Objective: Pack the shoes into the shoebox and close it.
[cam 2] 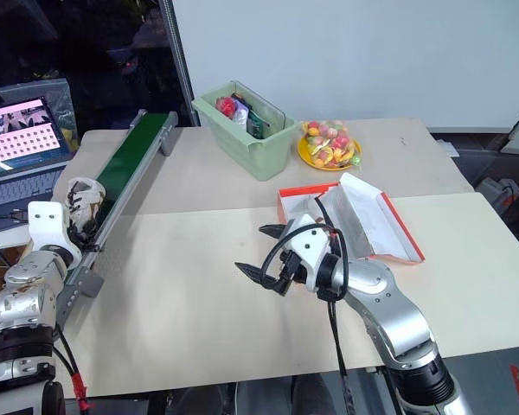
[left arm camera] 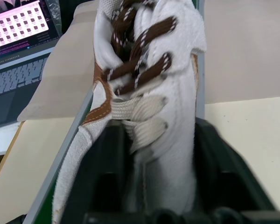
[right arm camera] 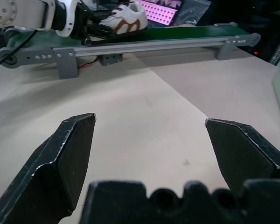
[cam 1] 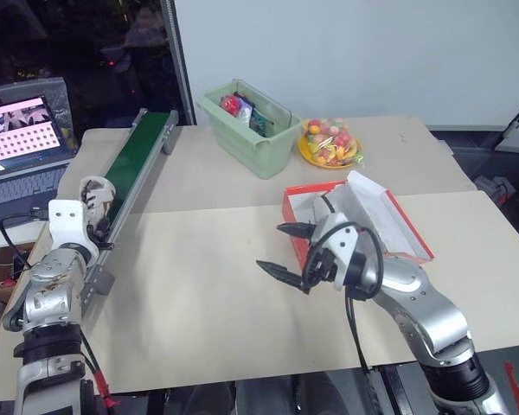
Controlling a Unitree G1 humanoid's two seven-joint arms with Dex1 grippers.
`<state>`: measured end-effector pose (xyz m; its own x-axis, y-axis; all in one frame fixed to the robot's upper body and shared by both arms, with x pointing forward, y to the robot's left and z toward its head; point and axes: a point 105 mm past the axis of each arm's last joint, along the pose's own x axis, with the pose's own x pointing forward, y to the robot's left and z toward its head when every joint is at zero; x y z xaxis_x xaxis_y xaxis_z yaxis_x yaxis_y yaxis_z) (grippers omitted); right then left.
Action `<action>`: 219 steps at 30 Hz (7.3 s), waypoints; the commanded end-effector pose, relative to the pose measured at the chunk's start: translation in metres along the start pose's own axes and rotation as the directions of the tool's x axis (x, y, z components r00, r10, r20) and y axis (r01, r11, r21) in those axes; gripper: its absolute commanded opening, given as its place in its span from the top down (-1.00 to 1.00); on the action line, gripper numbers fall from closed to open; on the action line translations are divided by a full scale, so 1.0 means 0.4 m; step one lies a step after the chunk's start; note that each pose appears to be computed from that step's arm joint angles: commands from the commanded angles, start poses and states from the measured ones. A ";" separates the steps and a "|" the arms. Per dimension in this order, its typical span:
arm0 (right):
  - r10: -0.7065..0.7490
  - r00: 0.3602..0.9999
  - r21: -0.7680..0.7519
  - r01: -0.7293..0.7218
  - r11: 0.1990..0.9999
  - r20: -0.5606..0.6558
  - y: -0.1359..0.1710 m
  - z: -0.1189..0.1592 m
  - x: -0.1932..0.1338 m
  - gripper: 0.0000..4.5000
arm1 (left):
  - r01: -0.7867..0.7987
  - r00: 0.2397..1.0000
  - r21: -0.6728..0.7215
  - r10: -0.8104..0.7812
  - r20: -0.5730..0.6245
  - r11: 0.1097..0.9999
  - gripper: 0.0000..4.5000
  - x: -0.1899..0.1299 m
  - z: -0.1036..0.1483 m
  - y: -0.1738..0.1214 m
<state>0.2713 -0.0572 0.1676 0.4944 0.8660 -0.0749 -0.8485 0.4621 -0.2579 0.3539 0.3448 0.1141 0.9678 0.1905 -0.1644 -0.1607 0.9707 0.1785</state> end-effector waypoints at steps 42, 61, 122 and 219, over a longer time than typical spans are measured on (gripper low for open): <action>-0.301 0.951 0.939 0.035 0.342 0.074 -0.258 0.072 0.103 -1.00 | 0.754 0.481 0.214 -0.743 0.465 0.621 0.63 -0.252 0.365 -0.706; -0.349 0.930 0.937 0.015 0.350 0.116 -0.264 0.115 0.121 0.11 | 0.760 0.489 0.219 -0.761 0.427 0.612 0.64 -0.242 0.346 -0.716; 0.007 0.775 0.589 0.474 0.654 -0.632 -0.393 -0.059 0.033 0.46 | 0.717 0.531 0.319 -0.782 0.325 0.620 -0.41 -0.227 0.229 -0.629; -0.238 0.797 0.455 0.531 0.714 -0.556 -0.317 -0.138 0.021 0.97 | 0.722 0.511 0.326 -0.788 0.343 0.610 -0.41 -0.218 0.272 -0.628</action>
<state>0.3901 -0.1283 0.1447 0.7017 0.4511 -0.5515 -0.3877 0.8912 0.2356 0.3353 0.0673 0.1743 0.6927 -0.7188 0.0595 0.6775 0.6768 0.2880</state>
